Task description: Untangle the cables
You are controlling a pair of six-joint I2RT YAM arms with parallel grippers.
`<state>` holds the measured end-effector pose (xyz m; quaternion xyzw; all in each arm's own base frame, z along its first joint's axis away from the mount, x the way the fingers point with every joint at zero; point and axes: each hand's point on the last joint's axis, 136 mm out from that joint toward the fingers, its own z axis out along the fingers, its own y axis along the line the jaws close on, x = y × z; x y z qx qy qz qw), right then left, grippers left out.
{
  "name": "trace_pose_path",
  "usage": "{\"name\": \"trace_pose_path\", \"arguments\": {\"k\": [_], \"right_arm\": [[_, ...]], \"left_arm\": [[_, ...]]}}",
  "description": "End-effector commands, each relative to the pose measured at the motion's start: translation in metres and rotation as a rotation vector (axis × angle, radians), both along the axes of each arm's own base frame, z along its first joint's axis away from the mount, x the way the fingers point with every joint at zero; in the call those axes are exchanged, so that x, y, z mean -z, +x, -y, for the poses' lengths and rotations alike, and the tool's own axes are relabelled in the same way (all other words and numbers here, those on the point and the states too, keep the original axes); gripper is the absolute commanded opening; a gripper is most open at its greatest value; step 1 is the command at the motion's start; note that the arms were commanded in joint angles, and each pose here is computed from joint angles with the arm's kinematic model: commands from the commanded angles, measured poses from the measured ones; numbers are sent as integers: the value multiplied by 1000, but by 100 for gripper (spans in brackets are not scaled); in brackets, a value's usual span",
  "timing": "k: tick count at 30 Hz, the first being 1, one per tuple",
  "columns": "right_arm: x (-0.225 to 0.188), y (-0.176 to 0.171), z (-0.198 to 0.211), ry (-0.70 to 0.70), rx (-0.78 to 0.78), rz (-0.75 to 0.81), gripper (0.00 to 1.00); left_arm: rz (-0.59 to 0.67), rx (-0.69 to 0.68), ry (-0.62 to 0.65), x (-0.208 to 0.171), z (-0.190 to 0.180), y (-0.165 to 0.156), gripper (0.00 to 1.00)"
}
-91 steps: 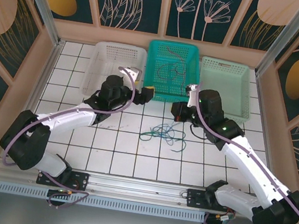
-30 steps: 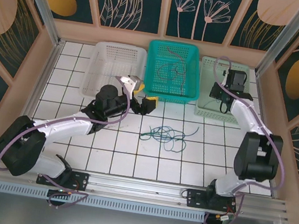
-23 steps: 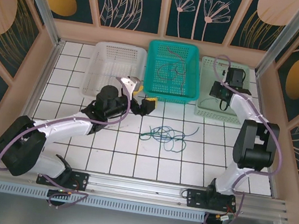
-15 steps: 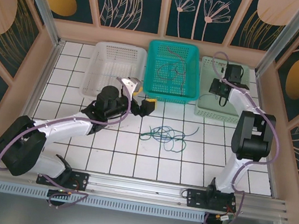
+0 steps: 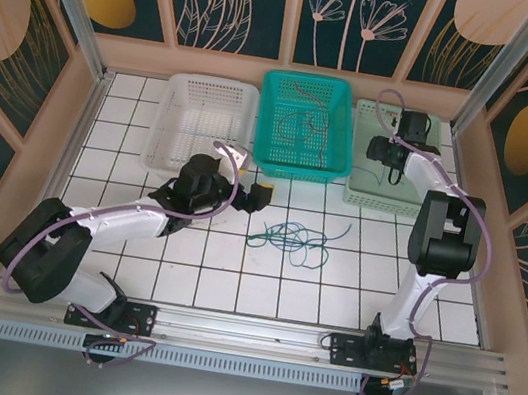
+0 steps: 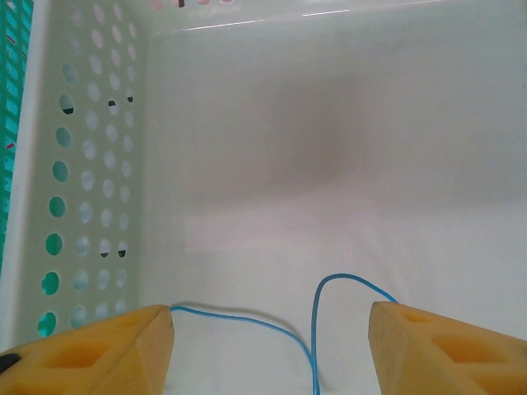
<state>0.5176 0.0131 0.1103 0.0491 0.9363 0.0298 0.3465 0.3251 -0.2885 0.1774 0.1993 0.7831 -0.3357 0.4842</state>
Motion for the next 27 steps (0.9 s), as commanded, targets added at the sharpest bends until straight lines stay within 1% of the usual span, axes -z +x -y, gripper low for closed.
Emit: {"name": "trace_pose_path", "arguments": {"k": [1,4,7,9,11,14,16,19,21,25,27], "right_arm": [[-34,-8,4,3,28,66,65],[-48,-22,-2,22,33,91,65],[-58,-42,-19,52,13,118,66],[-62,-61,-35,81,-10,128,64],[-66,-81,-52,110,-43,145,63],[-75,-110,-77,179,-113,176,62],[-77,-127,-88,239,-129,185,61],[-71,-149,-110,330,-196,178,60],[-56,-163,-125,373,-223,128,58],[-30,-188,-148,354,-272,54,57],[-22,-197,-156,374,-279,16,57]], "left_arm": [[-11,-3,12,3,3,4,98],[-44,-13,39,15,2,5,97],[-78,27,59,28,5,-2,90],[-105,67,76,37,8,-9,85],[-134,94,89,46,11,-15,81],[-176,122,77,55,17,-21,79],[-212,157,56,59,25,-27,76],[-262,193,44,71,34,-39,71],[-281,205,44,76,38,-45,69],[-278,174,45,76,34,-49,69],[-271,163,54,75,30,-50,69]]}}
